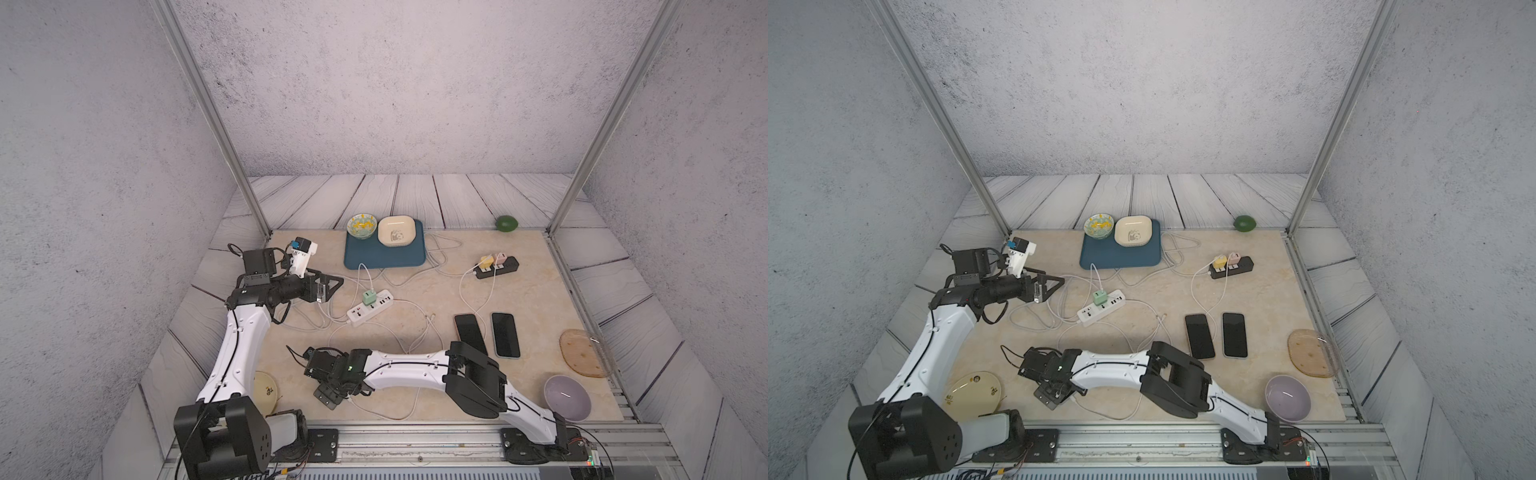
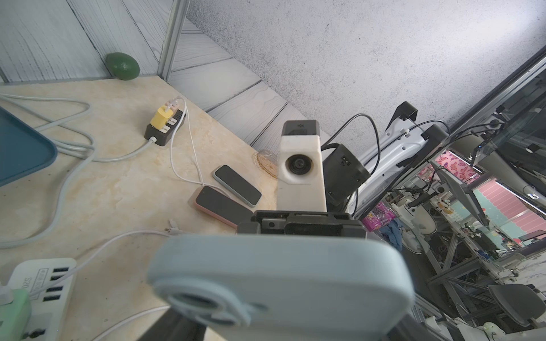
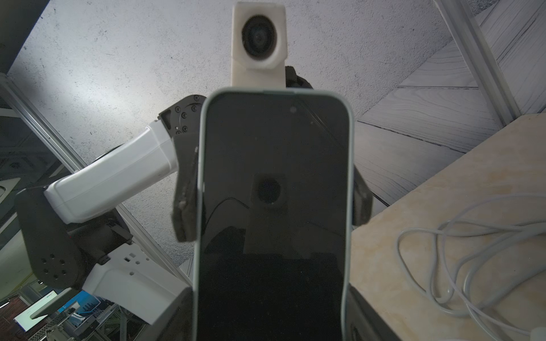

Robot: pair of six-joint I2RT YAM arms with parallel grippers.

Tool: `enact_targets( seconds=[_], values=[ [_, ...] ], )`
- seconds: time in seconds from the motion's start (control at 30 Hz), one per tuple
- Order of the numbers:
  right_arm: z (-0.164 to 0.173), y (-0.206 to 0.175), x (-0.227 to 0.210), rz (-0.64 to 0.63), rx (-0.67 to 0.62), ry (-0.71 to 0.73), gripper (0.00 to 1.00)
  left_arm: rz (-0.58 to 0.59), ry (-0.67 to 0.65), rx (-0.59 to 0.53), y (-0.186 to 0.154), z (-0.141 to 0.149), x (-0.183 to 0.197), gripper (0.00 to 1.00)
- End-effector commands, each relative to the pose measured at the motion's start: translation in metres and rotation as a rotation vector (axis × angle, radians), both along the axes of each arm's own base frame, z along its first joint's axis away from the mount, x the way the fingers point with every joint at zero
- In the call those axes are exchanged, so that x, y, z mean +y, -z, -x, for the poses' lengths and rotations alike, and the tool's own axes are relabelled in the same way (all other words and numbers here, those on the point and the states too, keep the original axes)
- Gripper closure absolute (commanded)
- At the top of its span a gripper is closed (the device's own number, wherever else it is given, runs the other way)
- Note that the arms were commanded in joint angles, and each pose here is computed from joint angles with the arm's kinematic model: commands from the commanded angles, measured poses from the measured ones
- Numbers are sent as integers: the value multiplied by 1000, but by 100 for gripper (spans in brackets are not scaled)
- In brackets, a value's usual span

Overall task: Unplug the charging cable from the phone
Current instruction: Pick up the phone at the center of the board.

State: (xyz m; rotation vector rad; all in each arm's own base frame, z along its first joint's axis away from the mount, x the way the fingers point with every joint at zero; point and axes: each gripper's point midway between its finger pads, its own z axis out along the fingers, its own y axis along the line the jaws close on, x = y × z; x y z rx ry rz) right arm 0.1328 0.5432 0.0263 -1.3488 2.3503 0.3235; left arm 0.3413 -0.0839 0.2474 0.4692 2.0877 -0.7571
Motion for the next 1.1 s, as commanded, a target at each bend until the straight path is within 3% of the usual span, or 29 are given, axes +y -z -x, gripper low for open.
enact_targets(
  seconds=[0.0,0.53,0.87,1.07],
  values=[
    [0,18,-14,88,-21,1,17,10,-8,2,2,-1,3,2],
    [-36,-62,-34,-89,-75,72,65,20,5,-19,-7,4,1,2],
    [-84,-93,-81,-225,-17,216,77,64,64,-18,-14,13,-9,2],
    [-106,-109,-104,-406,60,292,79,126,169,-20,-24,28,-22,2]
  ],
)
